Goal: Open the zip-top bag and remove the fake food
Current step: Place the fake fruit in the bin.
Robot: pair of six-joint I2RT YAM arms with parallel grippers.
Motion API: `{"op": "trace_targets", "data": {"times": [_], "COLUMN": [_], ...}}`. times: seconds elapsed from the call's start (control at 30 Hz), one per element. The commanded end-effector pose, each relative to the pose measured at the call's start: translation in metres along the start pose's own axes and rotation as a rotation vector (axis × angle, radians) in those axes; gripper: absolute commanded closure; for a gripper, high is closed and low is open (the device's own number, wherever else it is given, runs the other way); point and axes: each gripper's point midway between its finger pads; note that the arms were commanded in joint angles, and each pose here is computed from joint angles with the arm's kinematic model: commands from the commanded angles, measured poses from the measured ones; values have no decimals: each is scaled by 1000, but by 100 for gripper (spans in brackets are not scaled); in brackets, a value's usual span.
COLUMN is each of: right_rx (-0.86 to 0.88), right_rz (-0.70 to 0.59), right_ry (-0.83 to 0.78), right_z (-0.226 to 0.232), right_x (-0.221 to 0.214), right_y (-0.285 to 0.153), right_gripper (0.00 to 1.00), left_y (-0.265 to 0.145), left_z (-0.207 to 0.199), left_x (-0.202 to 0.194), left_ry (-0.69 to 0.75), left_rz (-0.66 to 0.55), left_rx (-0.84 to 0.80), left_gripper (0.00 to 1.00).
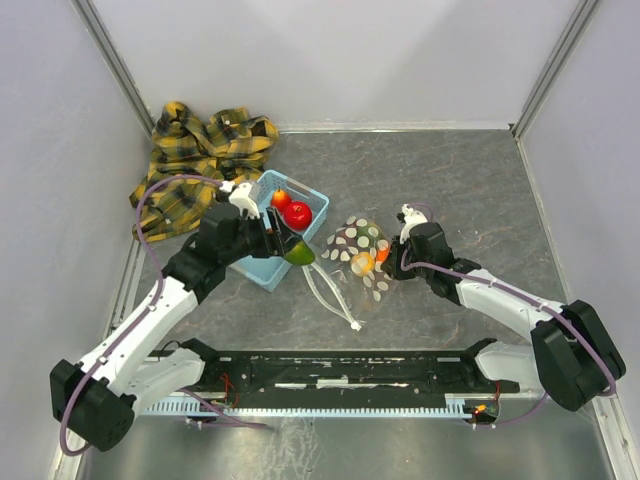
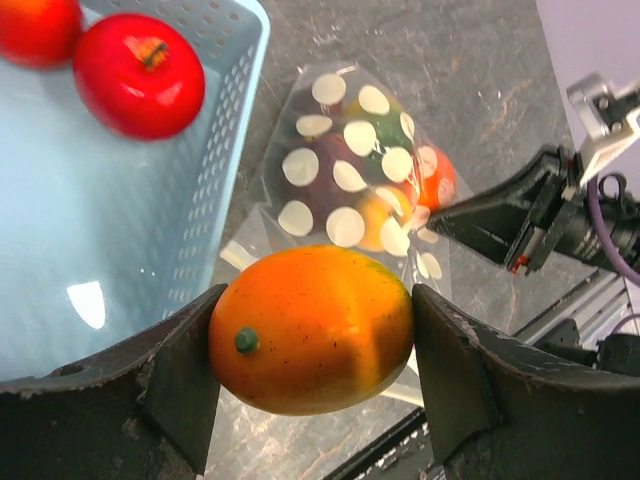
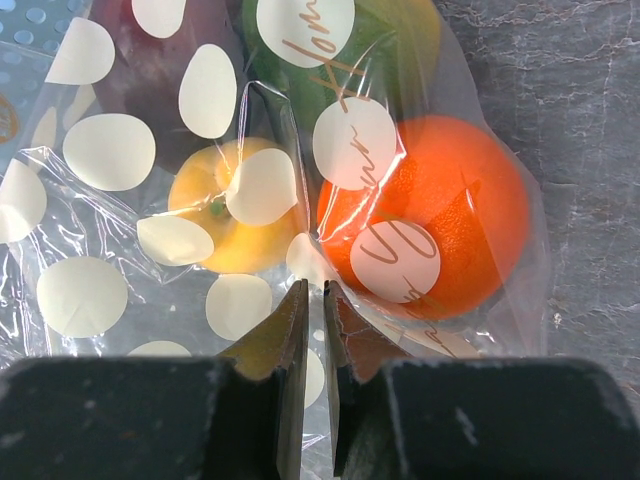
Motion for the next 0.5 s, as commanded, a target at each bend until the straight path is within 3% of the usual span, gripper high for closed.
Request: {"op": "trace_targets", "data": {"times": [0.0,0.47], "right_rx": [1,8], "right_rz": [-52,-56], "right_ry": [-18,-22], "right_z": [0,1], "right_x": [12,12], "right_y": [-3,-2], "right_gripper": [82,82], "left_y": [0,29], "left_z": [-10,74], "left_x": [37,78], "left_ry": [44,100], "left_rz": [-81,-206], "left_rx": [-73,247], "left_gripper": [60,61]}}
Point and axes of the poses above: each gripper's point midway between its finger pads, its own y axis out along the fingers, its own z axis along the line the jaws close on, x = y × z, and after that the axes turned 7 degrees about -y, right-handed
